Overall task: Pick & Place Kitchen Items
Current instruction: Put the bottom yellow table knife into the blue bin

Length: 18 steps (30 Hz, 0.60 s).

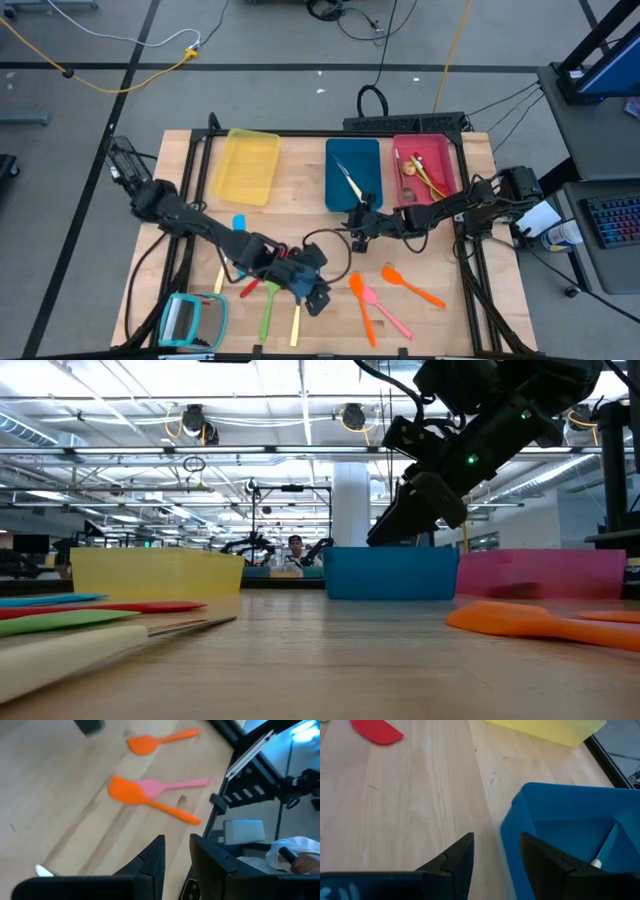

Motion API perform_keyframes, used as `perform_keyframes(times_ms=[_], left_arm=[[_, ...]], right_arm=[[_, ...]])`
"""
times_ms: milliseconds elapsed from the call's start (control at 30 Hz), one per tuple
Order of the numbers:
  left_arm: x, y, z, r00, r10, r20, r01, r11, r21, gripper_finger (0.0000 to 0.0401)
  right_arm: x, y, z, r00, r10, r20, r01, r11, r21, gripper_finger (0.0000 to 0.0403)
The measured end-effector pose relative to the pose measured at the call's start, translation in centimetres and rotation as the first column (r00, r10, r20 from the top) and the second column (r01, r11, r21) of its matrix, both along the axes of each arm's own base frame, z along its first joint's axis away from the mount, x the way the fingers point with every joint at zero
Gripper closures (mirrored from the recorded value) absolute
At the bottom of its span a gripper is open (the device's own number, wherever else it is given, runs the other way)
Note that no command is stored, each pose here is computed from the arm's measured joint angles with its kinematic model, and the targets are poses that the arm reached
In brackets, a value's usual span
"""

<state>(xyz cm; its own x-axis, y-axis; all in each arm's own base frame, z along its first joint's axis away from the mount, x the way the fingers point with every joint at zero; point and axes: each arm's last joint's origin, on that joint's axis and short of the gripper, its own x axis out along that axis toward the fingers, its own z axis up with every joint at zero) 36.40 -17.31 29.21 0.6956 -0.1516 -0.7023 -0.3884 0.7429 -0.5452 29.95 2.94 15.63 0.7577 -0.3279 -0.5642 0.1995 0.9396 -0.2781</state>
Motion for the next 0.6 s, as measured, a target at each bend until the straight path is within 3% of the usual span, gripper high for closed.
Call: perform_keyframes(times_ms=[200,467,600], left_arm=[[-0.1,-2.0,-3.6,0.984,0.023,-0.177,-0.031,0.999,-0.043,0.0308],[-0.5,-4.6,-8.4,0.898,0.04,-0.439,-0.122,0.98,-0.159,0.0308],[-0.6,-5.3,-10.3,0.869,0.051,-0.493,-0.136,0.981,-0.14,0.0309]], right_arm=[[0.0,0.0,0.0,1.0,0.016,-0.007,-0.017,1.0,-0.023,0.0254],[0.1,0.0,0.1,0.995,0.089,-0.05,-0.095,0.987,-0.133,0.0251],[0.1,-0.1,0.1,0.991,0.115,-0.069,-0.125,0.977,-0.171,0.025]])
